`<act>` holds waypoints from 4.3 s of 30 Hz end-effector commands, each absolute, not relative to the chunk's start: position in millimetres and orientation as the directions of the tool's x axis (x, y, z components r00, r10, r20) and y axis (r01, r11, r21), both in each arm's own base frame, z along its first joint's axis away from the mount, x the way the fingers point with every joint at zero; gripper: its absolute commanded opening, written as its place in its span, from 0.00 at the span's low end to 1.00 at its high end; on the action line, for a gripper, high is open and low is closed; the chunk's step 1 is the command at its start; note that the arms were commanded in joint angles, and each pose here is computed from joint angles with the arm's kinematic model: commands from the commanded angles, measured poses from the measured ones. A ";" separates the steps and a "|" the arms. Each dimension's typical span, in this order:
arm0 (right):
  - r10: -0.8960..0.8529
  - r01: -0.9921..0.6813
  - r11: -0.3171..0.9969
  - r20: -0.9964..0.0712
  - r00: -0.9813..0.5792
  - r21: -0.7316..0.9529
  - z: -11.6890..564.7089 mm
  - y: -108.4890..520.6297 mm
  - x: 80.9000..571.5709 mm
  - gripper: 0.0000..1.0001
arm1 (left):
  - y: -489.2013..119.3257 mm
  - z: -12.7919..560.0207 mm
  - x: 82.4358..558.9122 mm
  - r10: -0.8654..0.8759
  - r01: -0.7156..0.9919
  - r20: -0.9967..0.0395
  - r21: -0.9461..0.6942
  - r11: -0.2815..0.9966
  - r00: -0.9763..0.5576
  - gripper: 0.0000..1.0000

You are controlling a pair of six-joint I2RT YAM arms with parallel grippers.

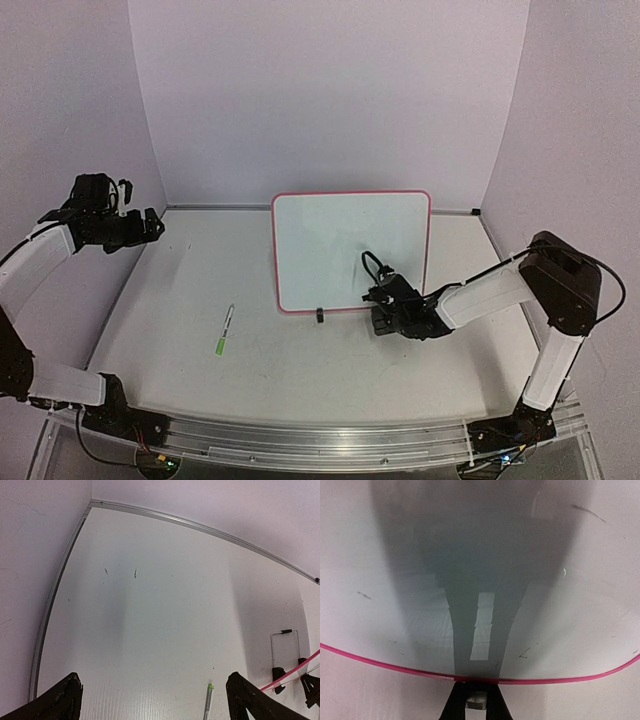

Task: Write a sentence on the whiteboard
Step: Move the whiteboard stand to the corner of the board, then pick up the whiteboard marker from the corner of the board, then pass from the left arm to the right

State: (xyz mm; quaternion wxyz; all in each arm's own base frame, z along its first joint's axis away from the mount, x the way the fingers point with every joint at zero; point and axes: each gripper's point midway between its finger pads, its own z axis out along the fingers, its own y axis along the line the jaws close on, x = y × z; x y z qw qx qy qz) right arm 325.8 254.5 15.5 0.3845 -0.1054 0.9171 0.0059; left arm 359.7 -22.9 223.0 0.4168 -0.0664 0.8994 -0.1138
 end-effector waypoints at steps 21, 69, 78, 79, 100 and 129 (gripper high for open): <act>-0.066 -0.229 0.964 -0.714 -0.697 0.134 63.6 281.0 278.8 0.73 | -100.3 147.6 287.8 -0.290 -0.059 -0.554 -0.397 0.916 -0.781 0.95; 0.055 -0.139 0.968 -0.718 -0.694 0.209 95.5 227.5 273.2 0.92 | -191.4 17.4 223.5 0.061 0.098 -0.266 -0.130 0.987 -0.962 0.18; 0.065 -0.136 0.967 -0.724 -0.687 0.216 99.7 227.2 273.9 0.92 | -190.9 10.1 220.4 0.066 0.099 -0.244 -0.124 0.987 -0.968 0.11; 0.067 -0.136 0.966 -0.724 -0.687 0.218 100.3 227.3 273.8 0.92 | -190.1 9.2 219.8 0.068 0.099 -0.241 -0.120 0.988 -0.968 0.10; -0.040 -0.530 0.682 -0.698 -0.715 0.504 208.0 269.7 259.2 0.97 | -199.3 171.0 219.0 0.028 0.295 -0.596 -0.356 0.887 -0.802 0.00; -0.389 -0.588 0.054 -0.525 -0.757 0.807 266.8 340.4 161.3 0.84 | -387.1 253.9 81.5 0.598 0.796 -0.639 -0.605 -0.003 -0.483 0.00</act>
